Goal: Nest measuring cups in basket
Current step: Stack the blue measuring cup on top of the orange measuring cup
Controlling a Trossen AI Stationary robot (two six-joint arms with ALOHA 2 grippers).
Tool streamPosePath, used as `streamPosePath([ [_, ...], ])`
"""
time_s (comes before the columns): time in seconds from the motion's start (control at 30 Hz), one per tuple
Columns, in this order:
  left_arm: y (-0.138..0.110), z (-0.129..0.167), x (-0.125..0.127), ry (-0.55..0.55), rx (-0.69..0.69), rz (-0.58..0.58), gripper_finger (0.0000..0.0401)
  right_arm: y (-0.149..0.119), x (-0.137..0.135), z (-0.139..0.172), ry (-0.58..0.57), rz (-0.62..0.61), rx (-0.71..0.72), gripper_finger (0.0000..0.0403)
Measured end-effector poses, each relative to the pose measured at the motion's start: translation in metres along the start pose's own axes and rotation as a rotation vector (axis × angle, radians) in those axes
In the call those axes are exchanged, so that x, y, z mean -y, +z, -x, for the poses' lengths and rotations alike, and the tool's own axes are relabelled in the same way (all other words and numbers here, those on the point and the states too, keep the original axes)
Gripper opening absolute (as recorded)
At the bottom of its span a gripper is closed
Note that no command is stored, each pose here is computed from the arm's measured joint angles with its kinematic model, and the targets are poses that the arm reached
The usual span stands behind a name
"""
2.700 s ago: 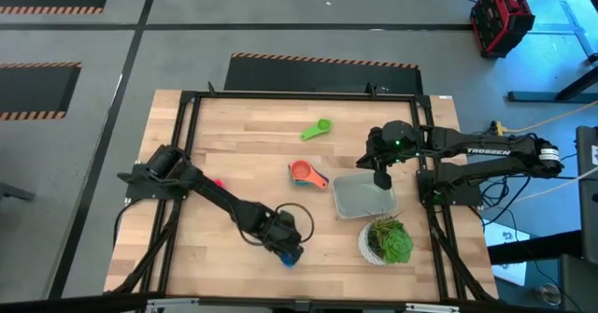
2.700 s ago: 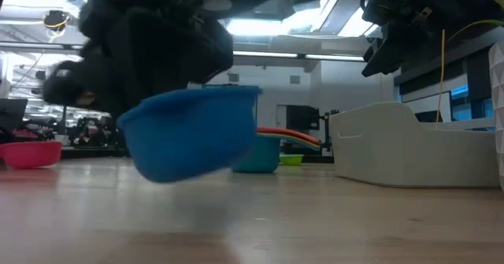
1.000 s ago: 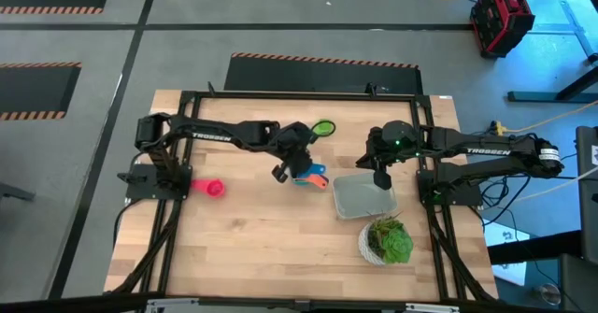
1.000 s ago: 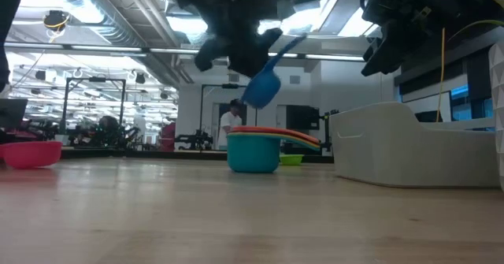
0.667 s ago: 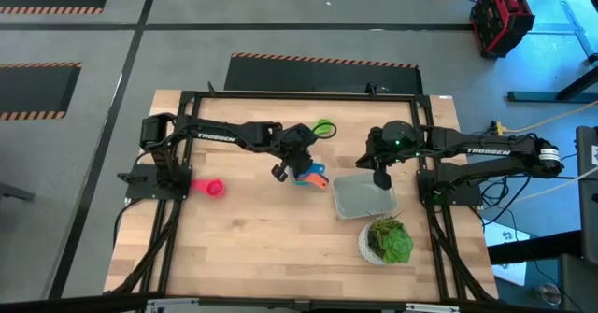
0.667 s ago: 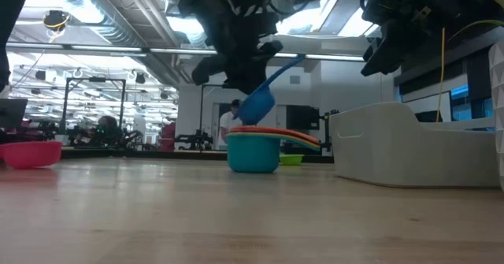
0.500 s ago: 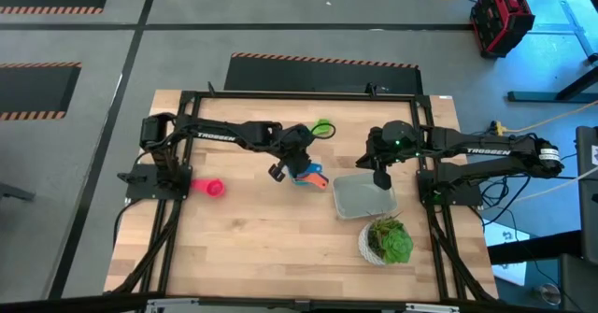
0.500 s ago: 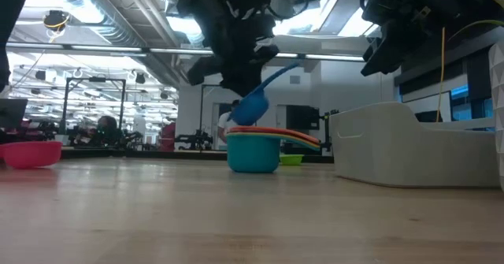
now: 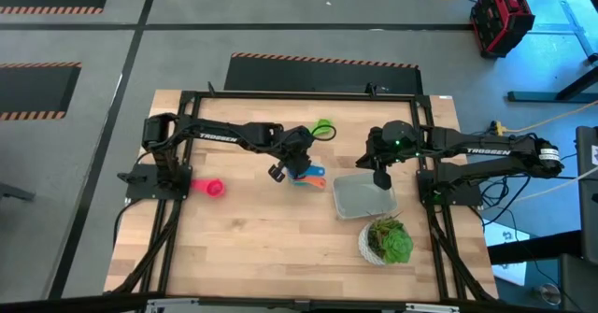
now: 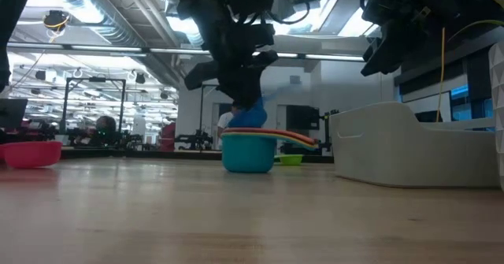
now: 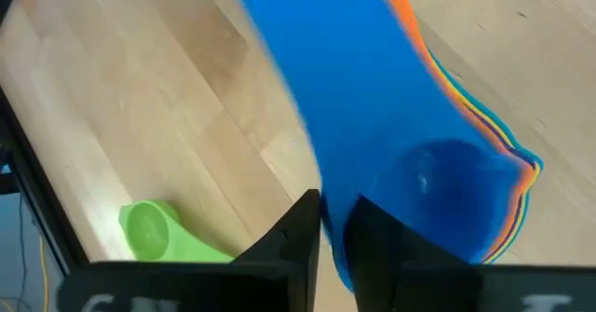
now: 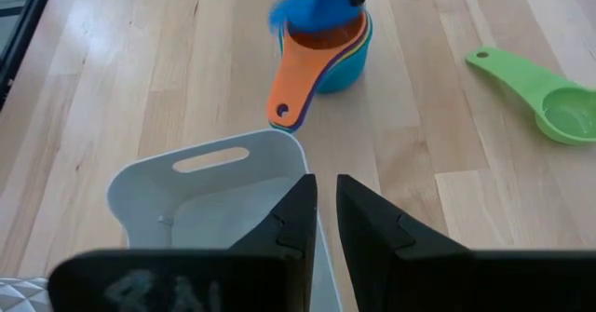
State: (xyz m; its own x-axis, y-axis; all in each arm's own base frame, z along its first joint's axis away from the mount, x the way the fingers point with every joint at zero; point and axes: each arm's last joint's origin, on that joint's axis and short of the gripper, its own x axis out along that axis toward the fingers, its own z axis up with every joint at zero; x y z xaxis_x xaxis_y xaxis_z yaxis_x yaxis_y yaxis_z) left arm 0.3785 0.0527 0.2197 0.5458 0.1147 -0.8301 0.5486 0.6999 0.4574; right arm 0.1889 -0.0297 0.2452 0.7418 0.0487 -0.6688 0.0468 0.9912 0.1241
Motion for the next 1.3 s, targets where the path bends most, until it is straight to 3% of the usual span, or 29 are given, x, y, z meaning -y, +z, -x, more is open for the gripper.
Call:
streamPosePath([
  [0.4,0.0,0.0,0.0,0.0,0.0,0.01,0.0089,0.0,0.0,0.0,0.0,0.001,0.0,0.0051],
  [0.6,0.0,0.0,-0.001,0.018,-0.013,0.037,0.0092,0.0,0.0,0.0,0.0,0.003,0.0,0.0051],
  [1.0,0.001,0.017,-0.008,0.064,0.029,0.207,0.009,0.007,0.0,0.0,-0.001,0.017,0.075,0.0051],
  [1.3,-0.014,0.012,-0.011,-0.001,0.009,0.309,0.0091,0.009,0.0,0.001,-0.001,0.021,0.095,0.0051],
])
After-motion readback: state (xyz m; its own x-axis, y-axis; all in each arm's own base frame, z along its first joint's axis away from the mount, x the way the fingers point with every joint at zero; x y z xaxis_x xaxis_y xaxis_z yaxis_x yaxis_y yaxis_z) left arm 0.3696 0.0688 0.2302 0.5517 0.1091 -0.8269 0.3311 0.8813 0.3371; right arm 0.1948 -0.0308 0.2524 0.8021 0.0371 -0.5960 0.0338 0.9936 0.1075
